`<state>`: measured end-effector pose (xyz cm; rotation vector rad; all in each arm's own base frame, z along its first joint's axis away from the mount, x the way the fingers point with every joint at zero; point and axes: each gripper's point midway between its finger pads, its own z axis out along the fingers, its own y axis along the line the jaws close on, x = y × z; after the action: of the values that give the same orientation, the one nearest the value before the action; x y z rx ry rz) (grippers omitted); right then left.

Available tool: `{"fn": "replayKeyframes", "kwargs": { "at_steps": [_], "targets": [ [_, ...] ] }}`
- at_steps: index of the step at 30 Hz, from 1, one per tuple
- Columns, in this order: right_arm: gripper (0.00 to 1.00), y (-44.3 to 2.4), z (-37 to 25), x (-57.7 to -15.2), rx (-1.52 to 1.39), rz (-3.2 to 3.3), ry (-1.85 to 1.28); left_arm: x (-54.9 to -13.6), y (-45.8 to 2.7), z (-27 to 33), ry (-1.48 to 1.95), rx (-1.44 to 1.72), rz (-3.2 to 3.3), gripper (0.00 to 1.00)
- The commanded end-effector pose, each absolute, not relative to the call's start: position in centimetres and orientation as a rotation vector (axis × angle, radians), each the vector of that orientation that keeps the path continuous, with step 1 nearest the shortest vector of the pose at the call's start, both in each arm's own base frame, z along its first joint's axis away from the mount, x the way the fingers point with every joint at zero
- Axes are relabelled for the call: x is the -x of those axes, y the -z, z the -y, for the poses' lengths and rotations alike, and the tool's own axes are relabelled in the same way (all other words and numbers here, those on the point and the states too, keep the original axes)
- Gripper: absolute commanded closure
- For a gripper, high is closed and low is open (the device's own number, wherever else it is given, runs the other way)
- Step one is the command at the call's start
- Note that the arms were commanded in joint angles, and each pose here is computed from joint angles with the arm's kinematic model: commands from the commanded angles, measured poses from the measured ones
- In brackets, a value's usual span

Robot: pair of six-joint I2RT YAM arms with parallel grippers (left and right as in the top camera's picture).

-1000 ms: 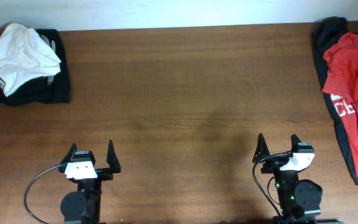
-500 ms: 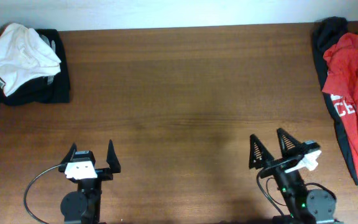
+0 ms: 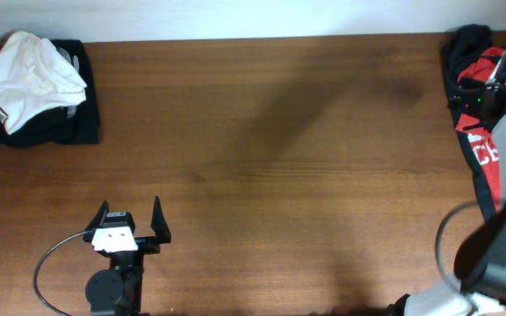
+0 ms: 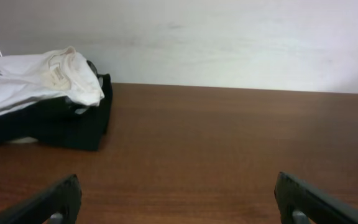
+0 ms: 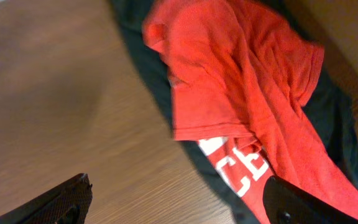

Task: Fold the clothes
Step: 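Grasp the red shirt edge with the right gripper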

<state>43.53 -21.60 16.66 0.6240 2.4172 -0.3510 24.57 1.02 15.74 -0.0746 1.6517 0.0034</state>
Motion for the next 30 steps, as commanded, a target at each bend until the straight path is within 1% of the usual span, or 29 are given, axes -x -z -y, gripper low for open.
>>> {"fn": "replayKeyframes", "kwargs": {
  "at_steps": [1,2,4,6,7,8,13,16,19,20,21,23,27,29,30],
  "targets": [
    [0.09,-10.7,25.4,-43.5,-0.655,-2.519,0.410,-24.6,-15.6,-0.8,-0.007,0.053,-1.651,0.01],
    [0.12,-8.9,26.4,-43.6,-0.643,-2.541,0.458,-24.6,-15.6,-0.8,-0.007,0.053,-1.651,0.01],
    [0.14,-7.1,27.2,-44.0,-0.607,-2.561,0.514,-24.6,-15.6,-0.8,-0.008,0.054,-1.651,0.01],
    [0.23,-5.7,27.6,-44.9,-0.604,-2.548,0.515,-24.6,-15.6,-0.8,-0.008,0.054,-1.651,0.01],
    [0.32,-5.1,27.7,-45.3,-0.599,-2.540,0.507,-24.6,-15.6,-0.8,-0.007,0.053,-1.651,0.01],
    [0.35,-4.5,27.7,-45.6,-0.598,-2.539,0.501,-24.6,-15.6,-0.8,-0.007,0.053,-1.651,0.01],
    [0.36,-1.7,27.1,-46.8,-0.574,-2.547,0.420,-24.6,-15.6,-0.8,-0.007,0.053,-1.651,0.01],
    [0.40,-1.1,27.0,-47.0,-0.567,-2.547,0.399,-24.6,-15.6,-0.8,-0.007,0.053,-1.651,0.01],
    [0.54,-1.1,27.0,-47.1,-0.567,-2.546,0.400,-24.6,-15.6,-0.8,-0.007,0.053,-1.651,0.01],
    [0.69,-1.1,27.0,-47.1,-0.568,-2.545,0.400,-24.6,-15.6,-0.8,-0.008,0.054,-1.651,0.01],
    [0.78,-1.1,27.0,-47.1,-0.568,-2.544,0.401,-24.6,-15.6,-0.8,-0.007,0.053,-1.651,0.01],
    [0.95,-2.0,27.3,-47.2,-0.588,-2.541,0.415,-24.6,-15.6,-0.8,-0.008,0.054,-1.651,0.01],
    [0.96,-7.2,27.6,-47.8,-0.661,-2.479,0.397,-24.6,-15.6,-0.8,-0.007,0.053,-1.651,0.01],
    [0.96,-10.4,27.0,-47.7,-0.666,-2.436,0.380,-24.6,-15.6,-0.8,-0.007,0.053,-1.651,0.01],
    [0.96,-12.8,25.9,-47.6,-0.641,-2.418,0.377,-24.6,-15.6,-0.8,-0.007,0.053,-1.651,0.01]
  ]
}}
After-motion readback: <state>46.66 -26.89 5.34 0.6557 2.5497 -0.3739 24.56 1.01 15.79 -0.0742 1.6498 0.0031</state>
